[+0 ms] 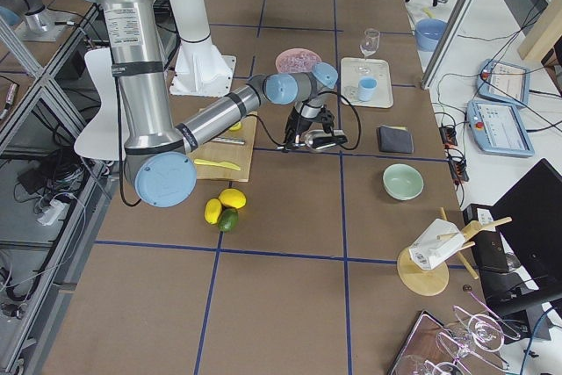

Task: Put ice in cup with scoop
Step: 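Lower the scoop onto the table with the right gripper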

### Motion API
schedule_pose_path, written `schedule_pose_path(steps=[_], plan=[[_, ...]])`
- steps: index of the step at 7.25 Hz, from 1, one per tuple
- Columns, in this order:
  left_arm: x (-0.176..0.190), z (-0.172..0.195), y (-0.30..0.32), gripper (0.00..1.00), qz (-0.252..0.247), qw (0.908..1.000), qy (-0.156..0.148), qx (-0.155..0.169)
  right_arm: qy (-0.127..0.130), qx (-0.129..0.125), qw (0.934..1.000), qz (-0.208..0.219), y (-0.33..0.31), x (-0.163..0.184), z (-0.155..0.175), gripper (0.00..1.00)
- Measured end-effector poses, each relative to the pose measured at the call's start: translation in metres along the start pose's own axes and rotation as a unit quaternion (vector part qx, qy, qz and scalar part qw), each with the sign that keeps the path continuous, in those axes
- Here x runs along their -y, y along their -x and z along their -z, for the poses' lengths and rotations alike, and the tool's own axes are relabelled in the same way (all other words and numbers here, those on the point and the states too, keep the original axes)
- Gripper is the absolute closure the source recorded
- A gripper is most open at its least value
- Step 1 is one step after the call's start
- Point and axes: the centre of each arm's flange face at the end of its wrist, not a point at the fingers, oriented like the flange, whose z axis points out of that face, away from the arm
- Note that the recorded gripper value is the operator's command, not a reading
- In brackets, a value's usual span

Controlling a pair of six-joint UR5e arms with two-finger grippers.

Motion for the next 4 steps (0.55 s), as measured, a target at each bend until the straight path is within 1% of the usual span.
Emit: schedule_pose_path(steps=[2,4], plan=[[0.001,0.0,-0.001,0.0,-0.003,1.0,-0.001,0.0,0.032,0.005,0.9993,-0.016,0.018,-0.001,-0.029,1.0],[0.003,0.002,-0.003,0.0,-0.009,0.9999,-0.007,0.001,0.052,0.015,0.9981,-0.028,0.023,-0.001,-0.048,1.0]])
